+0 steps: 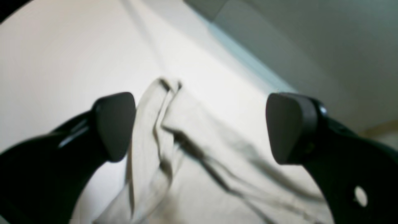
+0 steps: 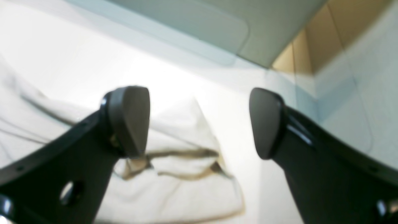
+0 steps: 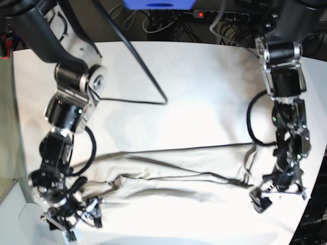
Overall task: Layout the t-shirt on the table in an organized manner, then fold the t-shirt properly
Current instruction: 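Lower the folded edge onto the hem and open both grippers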
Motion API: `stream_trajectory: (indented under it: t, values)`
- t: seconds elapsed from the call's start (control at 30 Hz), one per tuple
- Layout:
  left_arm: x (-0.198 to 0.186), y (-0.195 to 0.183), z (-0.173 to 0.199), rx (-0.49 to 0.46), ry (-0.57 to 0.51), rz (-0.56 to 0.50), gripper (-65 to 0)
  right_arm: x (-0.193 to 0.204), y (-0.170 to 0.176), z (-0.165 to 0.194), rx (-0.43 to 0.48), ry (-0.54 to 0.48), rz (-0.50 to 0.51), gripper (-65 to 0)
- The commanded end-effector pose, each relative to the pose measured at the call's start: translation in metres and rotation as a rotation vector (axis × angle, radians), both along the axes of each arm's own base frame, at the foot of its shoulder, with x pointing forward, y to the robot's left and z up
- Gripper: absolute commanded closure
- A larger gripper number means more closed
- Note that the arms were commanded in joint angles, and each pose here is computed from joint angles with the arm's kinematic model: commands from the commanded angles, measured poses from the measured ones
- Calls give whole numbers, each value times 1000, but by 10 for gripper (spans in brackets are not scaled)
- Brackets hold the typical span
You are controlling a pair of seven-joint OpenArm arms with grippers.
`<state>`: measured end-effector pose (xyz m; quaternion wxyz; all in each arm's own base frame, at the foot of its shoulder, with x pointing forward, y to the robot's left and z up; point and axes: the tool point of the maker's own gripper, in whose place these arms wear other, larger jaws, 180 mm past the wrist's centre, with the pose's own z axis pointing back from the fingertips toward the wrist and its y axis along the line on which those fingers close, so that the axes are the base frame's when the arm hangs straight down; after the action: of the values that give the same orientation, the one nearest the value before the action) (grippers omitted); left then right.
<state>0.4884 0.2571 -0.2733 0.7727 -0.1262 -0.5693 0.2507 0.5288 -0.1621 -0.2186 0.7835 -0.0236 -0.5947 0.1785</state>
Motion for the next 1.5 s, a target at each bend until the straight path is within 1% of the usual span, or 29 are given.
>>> stream_trajectory:
  t: [0.0,0.17,0.33,0.43,0.53,0.67,0.73,0.83,1.0,1.13,1.17,1.27,1.33,1.4,1.43,1.47]
  values:
    - [3,2,17,20,-50,-1,-650,3,-1,21,4,-66,-7,-467]
    - [-27,9,-32,66,60,11,-650,-27,-9,-16,-23,-16,-30,-467]
    - [-47,14,-59,125,128,14,-650,-49,-16,-34,-48,8,-49,-466]
    - [-51,17,-69,164,162,13,-650,-65,-20,-44,-64,20,-61,-466]
    - [-55,17,-91,188,226,8,-650,-79,-15,-55,-61,37,-63,-466]
    - [-50,7,-104,185,265,0,-650,-96,-17,-64,-77,51,-73,-466]
    - [-52,7,-118,198,311,-3,-650,-103,-17,-66,-82,52,-76,-466]
    - [-51,9,-127,221,348,-5,-650,-113,-17,-67,-90,53,-82,-466]
    - [-53,6,-141,210,391,-10,-650,-126,-18,-70,-103,57,-89,-465]
    - [-56,2,-150,202,414,-17,-650,-135,-19,-82,-104,86,-89,-465]
    - [-58,1,-153,202,423,-22,-603,-138,-19,-86,-105,97,-89,-465]
    - [-59,-11,-160,246,449,-79,-365,-149,-19,-99,-108,131,-87,-465]
    - [-59,-21,-160,273,449,-117,-183,-162,-18,-113,-107,168,-85,-465]
    - [-66,-24,-167,277,465,-129,-42,-170,-11,-122,-71,186,-79,-465]
    - [-68,-23,-169,278,470,-124,0,-173,-9,-124,-46,186,-75,-465]
    - [-70,-25,-168,273,470,-127,0,-177,-6,-126,-18,188,-69,-465]
